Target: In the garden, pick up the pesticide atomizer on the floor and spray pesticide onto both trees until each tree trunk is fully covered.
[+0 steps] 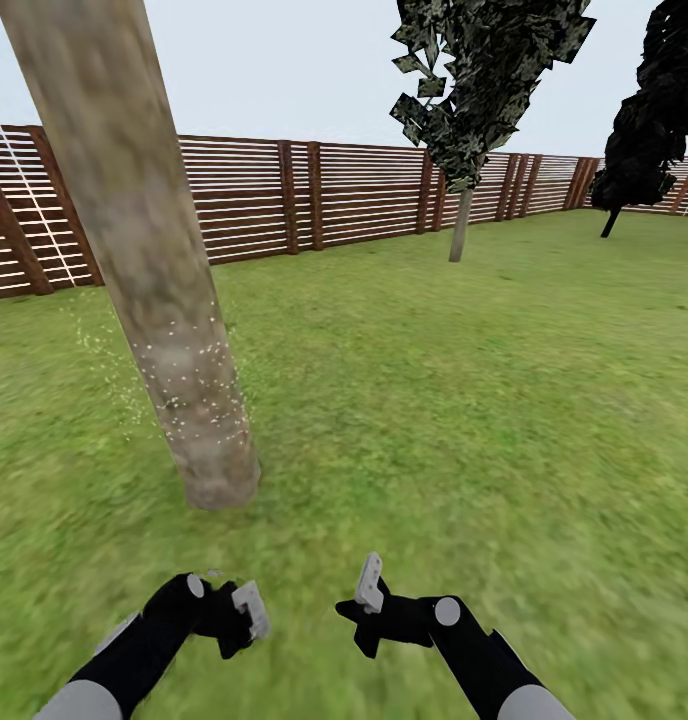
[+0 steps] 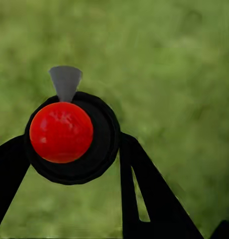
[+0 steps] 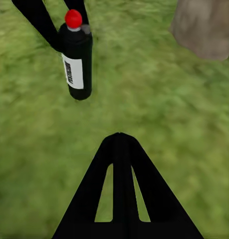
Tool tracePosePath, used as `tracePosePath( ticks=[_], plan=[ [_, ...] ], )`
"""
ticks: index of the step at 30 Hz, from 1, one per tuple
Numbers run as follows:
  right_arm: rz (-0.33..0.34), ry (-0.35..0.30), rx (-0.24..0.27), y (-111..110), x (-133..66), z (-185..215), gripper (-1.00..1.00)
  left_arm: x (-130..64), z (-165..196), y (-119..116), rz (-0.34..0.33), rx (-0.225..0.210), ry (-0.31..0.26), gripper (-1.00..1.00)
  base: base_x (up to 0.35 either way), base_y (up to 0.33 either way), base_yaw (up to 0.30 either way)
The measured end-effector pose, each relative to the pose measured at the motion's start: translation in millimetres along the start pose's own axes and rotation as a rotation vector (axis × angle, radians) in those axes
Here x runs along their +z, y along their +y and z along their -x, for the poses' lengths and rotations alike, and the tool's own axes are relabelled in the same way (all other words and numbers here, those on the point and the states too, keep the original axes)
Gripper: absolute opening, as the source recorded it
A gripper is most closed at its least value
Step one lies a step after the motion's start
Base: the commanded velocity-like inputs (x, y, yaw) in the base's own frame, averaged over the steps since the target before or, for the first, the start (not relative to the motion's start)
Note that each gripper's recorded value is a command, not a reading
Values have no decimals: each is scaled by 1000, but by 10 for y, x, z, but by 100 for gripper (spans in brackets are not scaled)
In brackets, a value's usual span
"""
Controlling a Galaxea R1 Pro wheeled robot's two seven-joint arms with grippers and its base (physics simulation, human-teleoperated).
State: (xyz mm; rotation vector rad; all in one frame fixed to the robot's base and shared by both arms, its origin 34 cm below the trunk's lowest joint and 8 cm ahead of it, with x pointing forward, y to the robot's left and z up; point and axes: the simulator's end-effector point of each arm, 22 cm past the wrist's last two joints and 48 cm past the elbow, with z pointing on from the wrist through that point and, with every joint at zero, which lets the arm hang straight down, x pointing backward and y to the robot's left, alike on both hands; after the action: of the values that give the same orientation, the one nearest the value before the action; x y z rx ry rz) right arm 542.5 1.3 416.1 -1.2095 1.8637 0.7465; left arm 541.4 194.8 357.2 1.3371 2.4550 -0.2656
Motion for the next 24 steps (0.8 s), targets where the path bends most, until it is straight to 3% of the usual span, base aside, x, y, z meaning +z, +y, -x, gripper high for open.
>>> tracePosePath(
  ticks=[4, 6, 7, 9, 10, 11, 13, 14, 15, 16, 17, 19, 22, 24],
  plan=[
    [-5, 2, 4, -14, -8, -17, 100, -108, -496, 261, 38, -56, 59, -100, 0, 0, 0],
    [-30, 1, 10, -80, -28, -33, 100, -195, -615, 492, 99, -152, 35, -100, 0, 0, 0],
    [-78, 1, 16, -193, -52, -52, 100, -243, -675, 658, 154, -214, 15, -100, 0, 0, 0],
    [-259, 34, 80, -527, -140, -314, 100, -336, -752, 1020, 287, -351, -92, -100, 0, 0, 0],
    [-378, 76, 149, -674, -235, -622, 100, -338, -840, 1139, 352, -420, -145, -100, 0, 0, 0],
    [-553, 106, 235, -865, -440, -984, 100, -307, -1040, 1236, 450, -521, -190, -100, 0, 0, 0],
    [-746, 67, 297, -1017, -715, -1216, 100, -239, -1334, 1224, 569, -673, -244, -100, 0, 0, 0],
    [-818, 32, 311, -1050, -822, -1251, 100, -200, -1467, 1155, 609, -741, -269, -100, 0, 0, 0],
    [-930, 3, 323, -1125, -1008, -1301, 100, -184, -1605, 1078, 652, -808, -298, -100, 0, 0, 0],
    [-985, -2, 326, -1163, -1105, -1330, 100, -184, -1666, 1038, 667, -832, -307, -100, 0, 0, 0],
    [-1101, 3, 336, -1240, -1317, -1403, 100, -197, -1833, 911, 697, -875, -328, -100, 0, 0, 0],
    [-1200, -7, 345, -1160, -1538, -1529, 100, -268, -2065, 736, 756, -941, -378, -100, 0, 0, 0],
    [-1231, -92, 350, -807, -1675, -1627, 100, -308, -2231, 599, 789, -982, -396, -100, 0, 0, 0],
    [-1224, -96, 361, -572, -1697, -1736, 100, -299, -2328, 483, 792, -995, -386, -100, 0, 0, 0]
  ],
)
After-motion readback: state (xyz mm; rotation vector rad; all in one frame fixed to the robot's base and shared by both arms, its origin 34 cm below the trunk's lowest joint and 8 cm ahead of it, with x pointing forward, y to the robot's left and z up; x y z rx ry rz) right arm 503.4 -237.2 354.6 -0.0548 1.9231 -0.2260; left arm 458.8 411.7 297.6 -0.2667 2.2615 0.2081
